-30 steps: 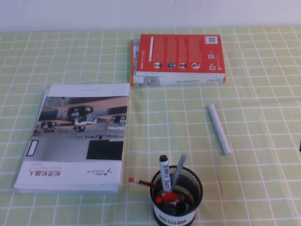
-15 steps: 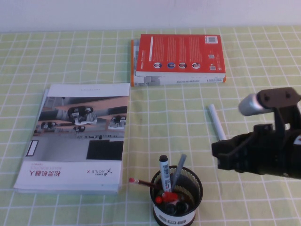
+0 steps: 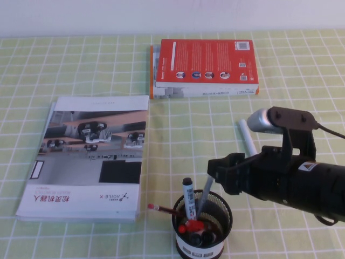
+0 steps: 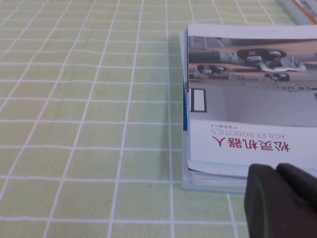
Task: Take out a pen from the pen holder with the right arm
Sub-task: 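Take a marker out of the pen holder and lay it on the table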
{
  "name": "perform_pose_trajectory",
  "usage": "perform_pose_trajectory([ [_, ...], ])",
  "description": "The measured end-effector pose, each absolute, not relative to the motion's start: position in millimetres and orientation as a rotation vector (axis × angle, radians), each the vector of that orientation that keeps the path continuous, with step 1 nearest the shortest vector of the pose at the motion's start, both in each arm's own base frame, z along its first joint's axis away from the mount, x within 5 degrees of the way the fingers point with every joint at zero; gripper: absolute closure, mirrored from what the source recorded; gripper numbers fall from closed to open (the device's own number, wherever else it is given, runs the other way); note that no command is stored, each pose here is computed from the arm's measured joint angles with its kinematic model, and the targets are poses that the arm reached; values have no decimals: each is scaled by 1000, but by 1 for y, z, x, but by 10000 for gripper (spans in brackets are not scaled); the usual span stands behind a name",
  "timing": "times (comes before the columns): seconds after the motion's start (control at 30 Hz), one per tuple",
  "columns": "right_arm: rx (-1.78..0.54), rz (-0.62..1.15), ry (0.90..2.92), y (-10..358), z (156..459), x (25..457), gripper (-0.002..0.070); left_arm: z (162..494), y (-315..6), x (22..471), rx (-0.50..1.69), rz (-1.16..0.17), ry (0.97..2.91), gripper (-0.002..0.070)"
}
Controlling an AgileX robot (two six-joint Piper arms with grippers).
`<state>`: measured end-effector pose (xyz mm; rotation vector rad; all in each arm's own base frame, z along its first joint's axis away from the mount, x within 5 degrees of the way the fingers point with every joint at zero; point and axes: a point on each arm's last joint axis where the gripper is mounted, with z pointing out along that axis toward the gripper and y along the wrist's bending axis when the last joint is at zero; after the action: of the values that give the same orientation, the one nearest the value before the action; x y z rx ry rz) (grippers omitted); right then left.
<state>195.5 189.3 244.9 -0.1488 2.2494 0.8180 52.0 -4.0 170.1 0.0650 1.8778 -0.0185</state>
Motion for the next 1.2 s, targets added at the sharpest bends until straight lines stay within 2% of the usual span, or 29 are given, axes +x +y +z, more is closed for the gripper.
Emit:
perform_pose_trajectory([
  [0.43,-41,805,2317,195,227,203,311,170,-4,52,65,-18,1878,680],
  [1.2,-73,843,2309,202,233,200,326,170,-4,52,65,-18,1878,680],
])
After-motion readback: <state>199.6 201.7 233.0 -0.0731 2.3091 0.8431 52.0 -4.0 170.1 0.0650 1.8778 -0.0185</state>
